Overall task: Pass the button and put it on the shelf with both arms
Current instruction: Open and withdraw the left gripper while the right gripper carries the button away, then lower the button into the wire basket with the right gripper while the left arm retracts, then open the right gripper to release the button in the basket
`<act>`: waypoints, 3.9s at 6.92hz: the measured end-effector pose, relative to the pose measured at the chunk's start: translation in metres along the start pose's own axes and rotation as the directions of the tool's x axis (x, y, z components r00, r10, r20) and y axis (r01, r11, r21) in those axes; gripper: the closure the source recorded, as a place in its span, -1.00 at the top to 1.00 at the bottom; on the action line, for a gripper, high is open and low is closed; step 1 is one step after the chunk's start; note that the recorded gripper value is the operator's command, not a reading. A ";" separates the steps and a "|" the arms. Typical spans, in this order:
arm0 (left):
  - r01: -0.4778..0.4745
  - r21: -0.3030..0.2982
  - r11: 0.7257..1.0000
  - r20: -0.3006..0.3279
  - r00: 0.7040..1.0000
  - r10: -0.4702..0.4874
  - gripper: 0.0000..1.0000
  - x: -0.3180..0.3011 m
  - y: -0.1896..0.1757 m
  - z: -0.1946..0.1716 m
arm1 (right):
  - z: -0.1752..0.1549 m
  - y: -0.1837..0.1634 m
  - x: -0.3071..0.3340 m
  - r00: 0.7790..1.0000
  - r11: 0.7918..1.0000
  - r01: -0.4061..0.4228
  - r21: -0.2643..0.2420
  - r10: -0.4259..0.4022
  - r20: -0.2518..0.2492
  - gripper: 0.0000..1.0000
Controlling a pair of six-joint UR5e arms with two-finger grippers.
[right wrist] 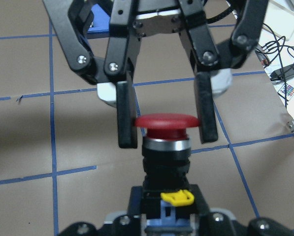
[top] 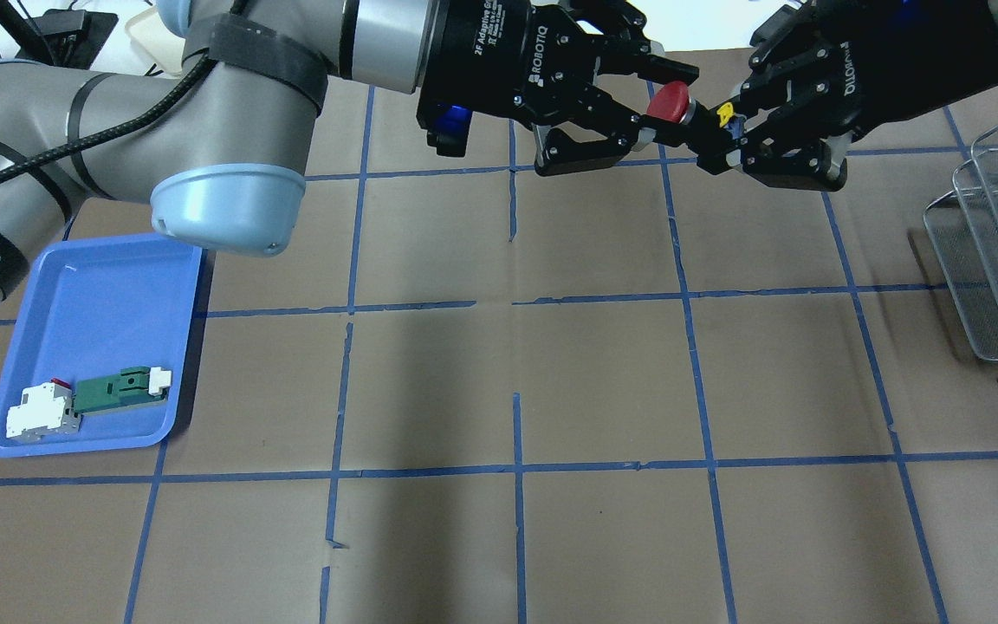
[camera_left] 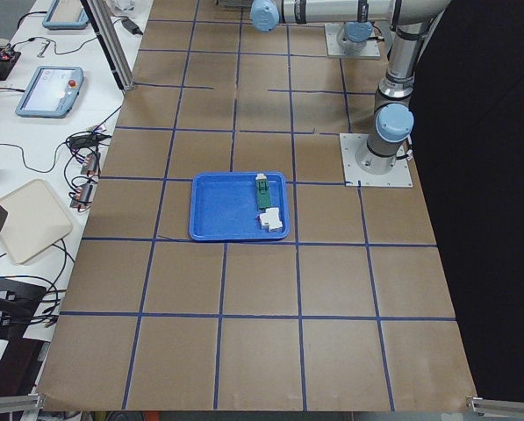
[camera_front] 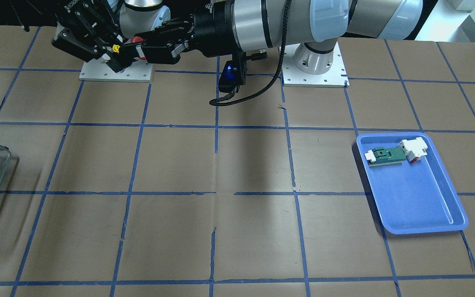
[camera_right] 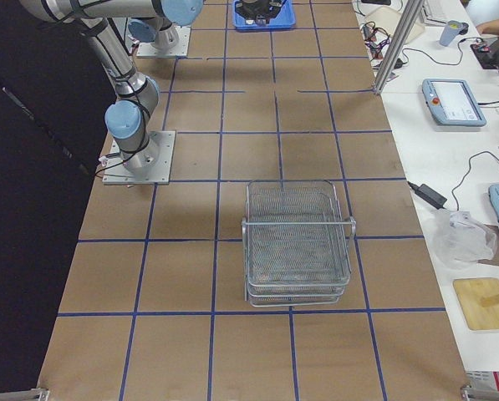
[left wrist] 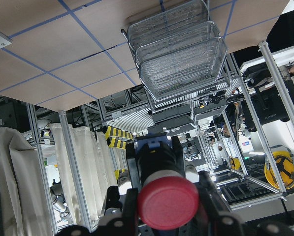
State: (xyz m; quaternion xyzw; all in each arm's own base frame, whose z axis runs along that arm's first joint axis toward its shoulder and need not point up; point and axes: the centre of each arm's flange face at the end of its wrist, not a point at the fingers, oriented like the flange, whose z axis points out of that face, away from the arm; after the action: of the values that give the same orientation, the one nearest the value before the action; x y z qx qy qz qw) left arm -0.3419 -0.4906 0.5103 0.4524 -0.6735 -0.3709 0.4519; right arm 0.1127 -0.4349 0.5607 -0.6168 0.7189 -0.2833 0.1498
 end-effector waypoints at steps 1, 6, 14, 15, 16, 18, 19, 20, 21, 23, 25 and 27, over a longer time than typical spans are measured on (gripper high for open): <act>0.000 0.001 1.000 -0.001 1.000 0.000 1.00 0.000 0.000 0.000 | -0.001 -0.001 0.001 1.000 1.000 0.005 0.000 -0.005 -0.006 -1.00; -0.070 0.051 0.996 -0.043 0.996 0.072 0.95 0.010 0.013 -0.020 | 0.008 0.045 0.032 0.999 0.988 -0.050 -0.143 0.050 -0.005 -1.00; -0.802 0.423 0.422 0.658 0.592 0.466 1.00 0.015 -0.068 -0.082 | -0.040 0.402 0.149 0.999 0.779 -0.038 -0.626 0.037 -0.015 -0.78; -0.872 0.341 0.352 0.775 0.472 0.420 1.00 0.008 -0.073 -0.097 | -0.042 0.419 0.149 0.999 0.774 -0.032 -0.633 0.035 -0.008 -0.47; -0.916 0.253 0.311 0.854 0.363 0.374 1.00 0.001 -0.077 -0.110 | -0.042 0.433 0.149 0.999 0.775 -0.032 -0.631 0.039 -0.003 0.15; -0.949 0.136 0.283 0.914 0.231 0.334 1.00 -0.012 -0.079 -0.118 | -0.040 0.442 0.148 0.999 0.779 -0.033 -0.626 0.045 0.004 0.86; -0.954 0.115 0.278 0.922 0.207 0.328 1.00 -0.014 -0.079 -0.120 | -0.044 0.437 0.147 0.999 0.778 -0.042 -0.627 0.050 -0.005 1.00; -0.956 0.105 0.274 0.927 0.194 0.320 1.00 -0.016 -0.079 -0.122 | -0.049 0.428 0.145 0.998 0.777 -0.065 -0.626 0.059 -0.030 1.00; -0.958 0.100 0.269 0.934 0.183 0.305 1.00 -0.017 -0.079 -0.125 | -0.053 0.408 0.142 0.993 0.776 -0.117 -0.620 0.090 -0.076 1.00; -0.959 0.093 0.266 0.940 0.173 0.293 1.00 -0.017 -0.079 -0.127 | -0.032 0.321 0.131 0.974 0.774 -0.225 -0.592 0.171 -0.147 1.00; -0.962 0.076 0.262 0.949 0.150 0.277 1.00 -0.018 -0.080 -0.130 | 0.013 0.194 0.113 0.956 0.772 -0.289 -0.566 0.202 -0.212 1.00; -0.962 0.069 0.265 0.950 0.144 0.275 1.00 -0.018 -0.081 -0.131 | 0.047 0.075 0.100 0.905 0.765 -0.407 -0.500 0.262 -0.335 1.00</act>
State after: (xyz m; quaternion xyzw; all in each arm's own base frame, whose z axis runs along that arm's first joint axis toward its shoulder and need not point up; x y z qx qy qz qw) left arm -0.1930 -0.5106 0.4732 -0.0185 -0.9996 0.0220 -0.0052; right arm 0.0591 -0.5360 0.4924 -0.4540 0.8815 -0.1030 -0.0789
